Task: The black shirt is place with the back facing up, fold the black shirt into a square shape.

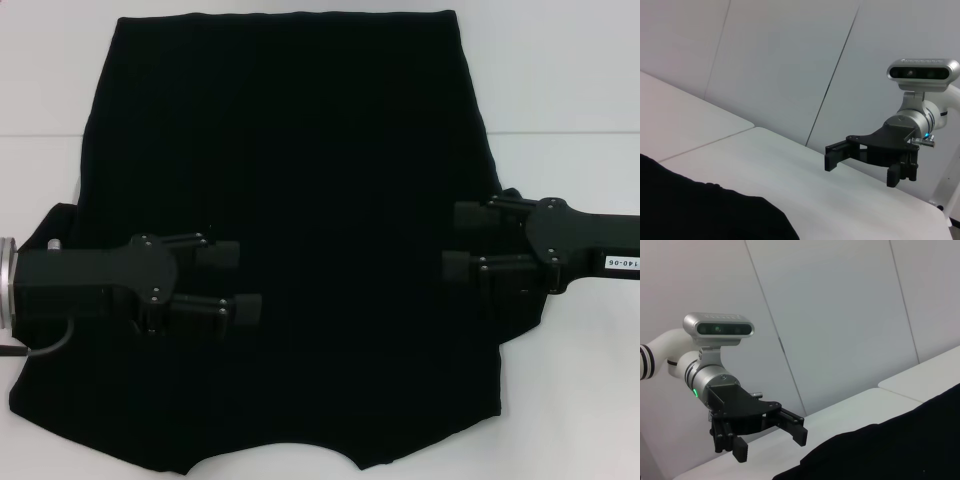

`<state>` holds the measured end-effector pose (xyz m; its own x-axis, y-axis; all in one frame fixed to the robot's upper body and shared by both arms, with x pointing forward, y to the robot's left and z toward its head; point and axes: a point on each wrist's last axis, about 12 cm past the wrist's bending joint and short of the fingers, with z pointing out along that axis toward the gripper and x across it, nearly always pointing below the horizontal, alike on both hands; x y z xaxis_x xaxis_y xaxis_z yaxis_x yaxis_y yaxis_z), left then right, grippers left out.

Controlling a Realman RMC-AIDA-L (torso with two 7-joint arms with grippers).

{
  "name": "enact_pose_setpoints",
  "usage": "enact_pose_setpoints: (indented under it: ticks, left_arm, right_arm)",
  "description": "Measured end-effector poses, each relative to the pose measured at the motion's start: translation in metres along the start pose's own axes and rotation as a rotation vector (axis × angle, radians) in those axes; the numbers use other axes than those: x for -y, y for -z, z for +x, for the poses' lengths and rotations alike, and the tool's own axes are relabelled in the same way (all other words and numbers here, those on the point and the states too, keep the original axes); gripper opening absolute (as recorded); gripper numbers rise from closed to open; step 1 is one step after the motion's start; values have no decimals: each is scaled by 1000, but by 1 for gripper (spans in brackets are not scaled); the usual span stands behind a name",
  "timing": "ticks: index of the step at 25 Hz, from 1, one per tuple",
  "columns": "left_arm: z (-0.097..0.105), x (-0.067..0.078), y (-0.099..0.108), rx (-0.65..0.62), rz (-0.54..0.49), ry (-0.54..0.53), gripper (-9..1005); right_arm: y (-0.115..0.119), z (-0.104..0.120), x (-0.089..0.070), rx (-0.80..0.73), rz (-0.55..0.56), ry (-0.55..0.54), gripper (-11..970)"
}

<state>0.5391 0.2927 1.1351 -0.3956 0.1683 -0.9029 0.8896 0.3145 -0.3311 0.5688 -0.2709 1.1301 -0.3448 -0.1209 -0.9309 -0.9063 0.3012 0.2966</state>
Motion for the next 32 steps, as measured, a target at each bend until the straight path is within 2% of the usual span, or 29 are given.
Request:
enact_pose_setpoints:
  ticks: [13,16,19,25,28,32]
  left_arm:
    - [0,0,0,2,-3,1,934]
    - [-1,-3,2,8,-34,25,934]
    - [0,-14,10,29,-142,98,934]
    - [11,-42,44,64,-455,291,934]
    - [18,-49,60,41,-569,362,934]
    - [22,-51,74,-22,-652,417,935]
  right_arm:
    - [-3,1,-1,3,-4,-2,944]
    - [-4,0,0,6,2,-2,944]
    - [-7,0,0,11,3,-5,944]
    - [-14,-3,0,19,-2,-2,945]
    - [-19,-5,2,23,10,-3,945]
    - [-28,-7,4,28,25,-1,945]
